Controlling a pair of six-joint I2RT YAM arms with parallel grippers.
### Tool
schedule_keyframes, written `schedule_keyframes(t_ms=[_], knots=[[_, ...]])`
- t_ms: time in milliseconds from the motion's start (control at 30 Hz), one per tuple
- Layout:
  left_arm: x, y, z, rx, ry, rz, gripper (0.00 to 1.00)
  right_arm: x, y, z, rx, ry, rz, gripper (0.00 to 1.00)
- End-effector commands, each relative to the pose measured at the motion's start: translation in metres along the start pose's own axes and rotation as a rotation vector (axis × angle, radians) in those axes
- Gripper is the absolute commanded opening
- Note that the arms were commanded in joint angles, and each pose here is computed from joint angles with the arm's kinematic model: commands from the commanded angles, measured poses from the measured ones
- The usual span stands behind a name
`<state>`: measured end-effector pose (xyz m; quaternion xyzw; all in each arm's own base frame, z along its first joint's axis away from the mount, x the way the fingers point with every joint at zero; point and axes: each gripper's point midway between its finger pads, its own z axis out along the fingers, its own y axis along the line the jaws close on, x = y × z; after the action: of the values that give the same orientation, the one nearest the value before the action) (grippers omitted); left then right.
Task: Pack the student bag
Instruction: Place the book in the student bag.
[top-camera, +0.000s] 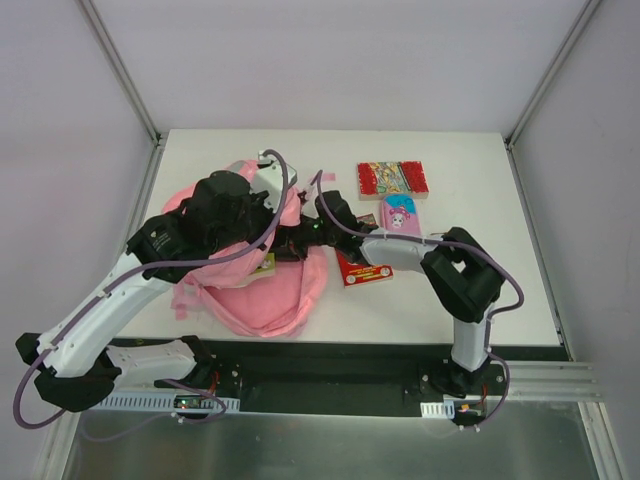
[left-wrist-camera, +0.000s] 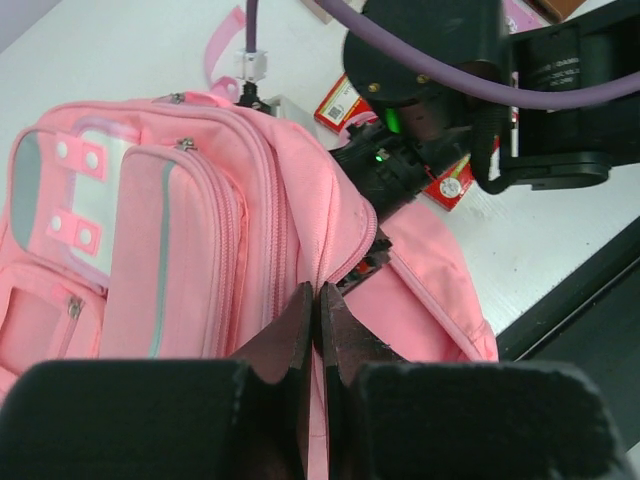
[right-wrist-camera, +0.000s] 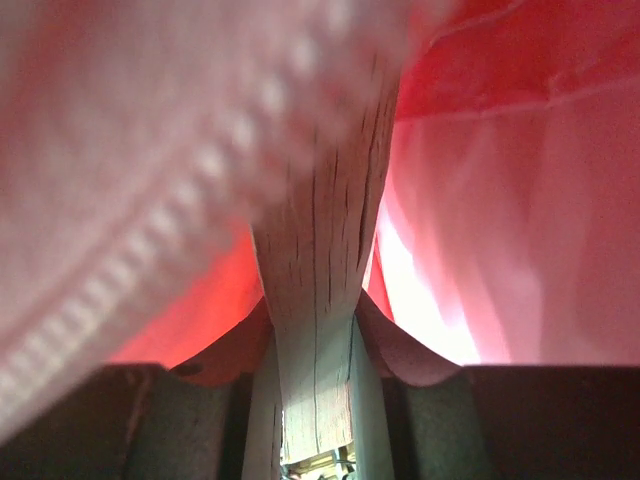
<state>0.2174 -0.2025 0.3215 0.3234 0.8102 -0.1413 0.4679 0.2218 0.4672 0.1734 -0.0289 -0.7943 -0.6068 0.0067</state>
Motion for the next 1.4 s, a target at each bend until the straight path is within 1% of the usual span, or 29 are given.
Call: schedule_keyframes(t_ms=[0, 33, 67, 100, 133, 167, 233, 267, 300, 367, 467, 567, 733, 767, 833, 867, 967, 1000, 1133, 1200, 1233, 1267, 1300, 1333, 1367], knots=[[-0.049, -0.01, -0.029, 0.086, -0.215, 0.011, 0.0, -0.008, 0.029, 0.016, -0.052, -0.007, -0.092, 0.06], [-0.049, -0.011, -0.03, 0.091, -0.22, 0.019, 0.0, -0.012, 0.03, 0.019, -0.046, -0.023, -0.096, 0.09], [-0.048, -0.011, -0.029, 0.093, -0.225, 0.02, 0.0, -0.014, 0.027, 0.021, -0.031, -0.041, -0.099, 0.16], [-0.046, -0.011, -0.028, 0.093, -0.221, 0.021, 0.0, -0.014, 0.021, 0.022, -0.001, -0.051, -0.103, 0.19], [-0.045, -0.011, -0.027, 0.091, -0.219, 0.027, 0.0, -0.017, 0.025, 0.024, 0.009, -0.067, -0.132, 0.22], [-0.044, -0.01, -0.028, 0.085, -0.222, 0.025, 0.0, -0.017, 0.025, 0.025, 0.013, -0.061, -0.134, 0.27], [-0.041, -0.007, -0.025, 0.067, -0.214, 0.023, 0.0, -0.016, 0.026, 0.029, 0.002, -0.032, -0.137, 0.31], [-0.04, -0.006, -0.026, 0.062, -0.216, 0.022, 0.0, -0.015, 0.027, 0.03, -0.002, -0.027, -0.142, 0.43], [-0.04, -0.005, -0.025, 0.059, -0.219, 0.023, 0.0, -0.015, 0.029, 0.03, -0.016, -0.027, -0.155, 0.48], [-0.04, -0.001, -0.026, 0.036, -0.221, 0.016, 0.0, -0.015, 0.021, 0.028, 0.001, -0.032, -0.147, 0.56], [-0.036, 0.004, -0.025, 0.005, -0.216, 0.01, 0.0, -0.017, 0.018, 0.021, 0.008, -0.051, -0.156, 0.64], [-0.033, 0.01, -0.027, -0.026, -0.213, -0.001, 0.0, -0.015, 0.011, 0.01, 0.027, -0.078, -0.172, 0.65], [-0.028, 0.019, -0.027, -0.082, -0.205, -0.015, 0.0, -0.007, 0.001, -0.024, 0.077, -0.151, -0.232, 0.65], [-0.027, 0.021, -0.027, -0.092, -0.205, -0.021, 0.0, -0.002, 0.009, -0.034, 0.07, -0.16, -0.252, 0.65], [-0.023, 0.024, -0.025, -0.114, -0.196, -0.035, 0.0, 0.003, 0.004, -0.046, 0.081, -0.165, -0.273, 0.65], [-0.02, 0.026, -0.024, -0.128, -0.188, -0.042, 0.0, 0.008, 0.017, -0.057, 0.065, -0.177, -0.301, 0.66], [-0.012, 0.033, -0.018, -0.172, -0.16, -0.045, 0.0, 0.015, 0.016, -0.079, 0.123, -0.213, -0.357, 0.67], [-0.007, 0.037, -0.016, -0.193, -0.15, -0.059, 0.0, 0.01, 0.012, -0.085, 0.154, -0.25, -0.364, 0.67], [-0.002, 0.048, -0.018, -0.239, -0.146, -0.083, 0.0, 0.014, 0.003, -0.106, 0.245, -0.283, -0.419, 0.67], [0.0, 0.052, -0.02, -0.257, -0.147, -0.093, 0.0, 0.018, 0.006, -0.111, 0.232, -0.285, -0.429, 0.68], [0.001, 0.053, -0.019, -0.26, -0.144, -0.095, 0.0, 0.024, 0.012, -0.109, 0.192, -0.261, -0.435, 0.75], [0.004, 0.053, -0.018, -0.263, -0.136, -0.093, 0.0, 0.025, 0.029, -0.103, 0.088, -0.253, -0.45, 0.75], [0.006, 0.052, -0.015, -0.257, -0.128, -0.096, 0.0, 0.03, 0.035, -0.101, 0.056, -0.227, -0.441, 0.72], [0.007, 0.047, -0.013, -0.232, -0.124, -0.097, 0.0, 0.031, 0.037, -0.099, 0.053, -0.241, -0.438, 0.72], [0.009, 0.043, -0.009, -0.211, -0.115, -0.096, 0.0, 0.036, 0.041, -0.098, 0.051, -0.248, -0.473, 0.74]])
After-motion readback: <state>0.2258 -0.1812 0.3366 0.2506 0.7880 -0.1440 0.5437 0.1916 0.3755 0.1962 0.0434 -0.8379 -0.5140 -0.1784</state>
